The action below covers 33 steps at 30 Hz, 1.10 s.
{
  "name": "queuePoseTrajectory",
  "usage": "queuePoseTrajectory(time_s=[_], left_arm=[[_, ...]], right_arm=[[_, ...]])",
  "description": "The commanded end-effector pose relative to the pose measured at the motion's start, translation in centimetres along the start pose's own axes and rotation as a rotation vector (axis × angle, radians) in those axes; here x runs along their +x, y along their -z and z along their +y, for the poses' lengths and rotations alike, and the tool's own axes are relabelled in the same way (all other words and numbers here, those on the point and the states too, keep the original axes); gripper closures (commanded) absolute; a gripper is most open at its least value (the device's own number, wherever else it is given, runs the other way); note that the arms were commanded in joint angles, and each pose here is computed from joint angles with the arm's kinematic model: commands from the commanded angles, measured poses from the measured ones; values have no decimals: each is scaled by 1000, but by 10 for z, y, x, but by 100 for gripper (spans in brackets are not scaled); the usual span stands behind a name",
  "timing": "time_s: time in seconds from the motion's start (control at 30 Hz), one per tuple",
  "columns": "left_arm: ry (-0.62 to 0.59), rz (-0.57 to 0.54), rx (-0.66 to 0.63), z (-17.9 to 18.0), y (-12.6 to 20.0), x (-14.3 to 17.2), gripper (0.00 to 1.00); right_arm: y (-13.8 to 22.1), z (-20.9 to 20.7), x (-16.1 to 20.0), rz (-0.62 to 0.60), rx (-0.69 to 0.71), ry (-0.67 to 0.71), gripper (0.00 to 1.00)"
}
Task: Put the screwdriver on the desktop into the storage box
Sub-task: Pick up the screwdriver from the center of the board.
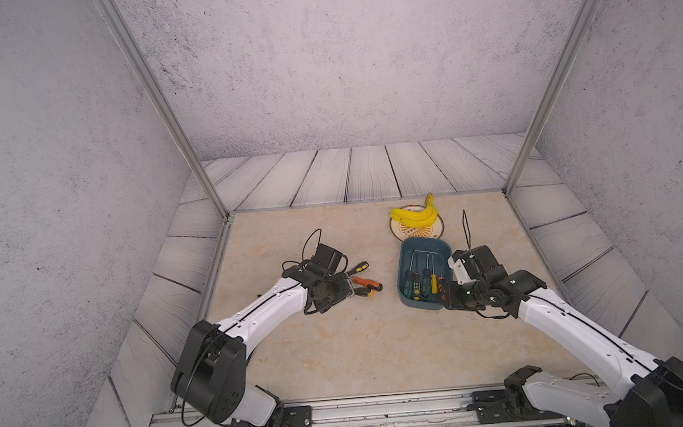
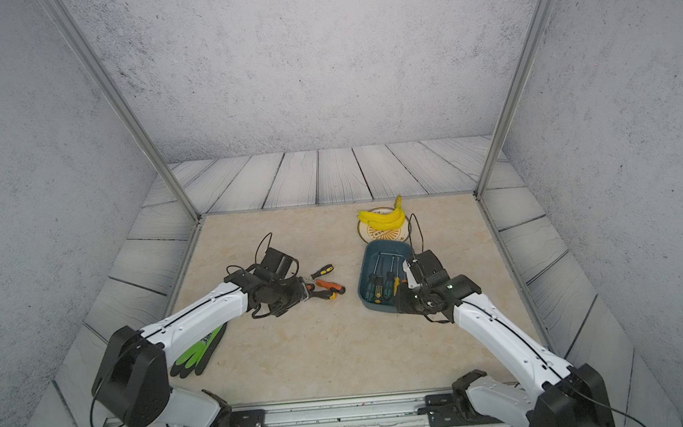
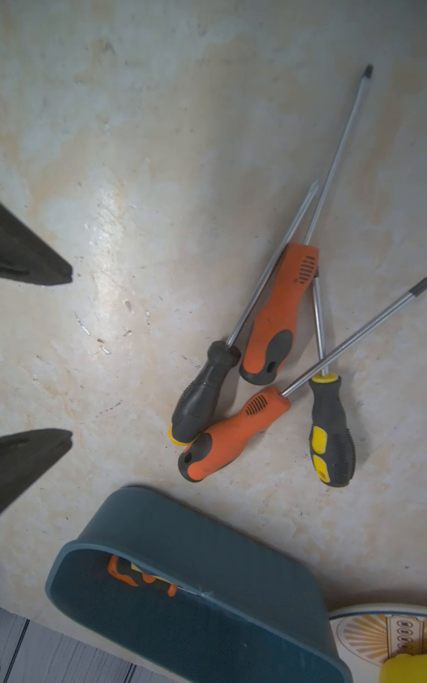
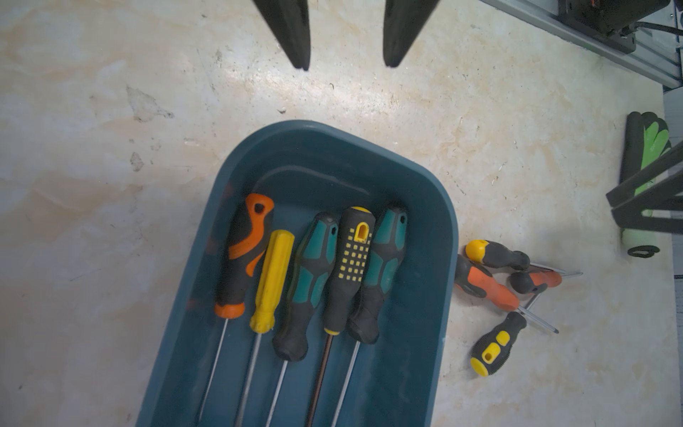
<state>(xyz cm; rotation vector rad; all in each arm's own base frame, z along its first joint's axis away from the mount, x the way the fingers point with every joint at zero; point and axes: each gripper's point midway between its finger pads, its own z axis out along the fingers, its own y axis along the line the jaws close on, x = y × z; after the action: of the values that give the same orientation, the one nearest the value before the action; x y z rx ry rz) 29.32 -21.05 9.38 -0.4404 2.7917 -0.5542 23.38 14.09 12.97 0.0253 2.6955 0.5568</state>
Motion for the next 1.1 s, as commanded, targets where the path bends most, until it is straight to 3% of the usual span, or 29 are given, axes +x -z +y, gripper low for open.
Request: queuePoseTrajectory(time_s=[0.0, 0.5, 1.07], left_arm=[[36, 44, 2, -5, -13, -3, 34], [131, 94, -63, -5, -60, -20, 35], [185, 107, -116, 1, -83, -27, 37]], right_arm=[[4, 0, 6, -2, -5, 10, 62], [4, -8, 16, -5, 7, -11, 63], [4, -10, 16, -18, 10, -29, 63]])
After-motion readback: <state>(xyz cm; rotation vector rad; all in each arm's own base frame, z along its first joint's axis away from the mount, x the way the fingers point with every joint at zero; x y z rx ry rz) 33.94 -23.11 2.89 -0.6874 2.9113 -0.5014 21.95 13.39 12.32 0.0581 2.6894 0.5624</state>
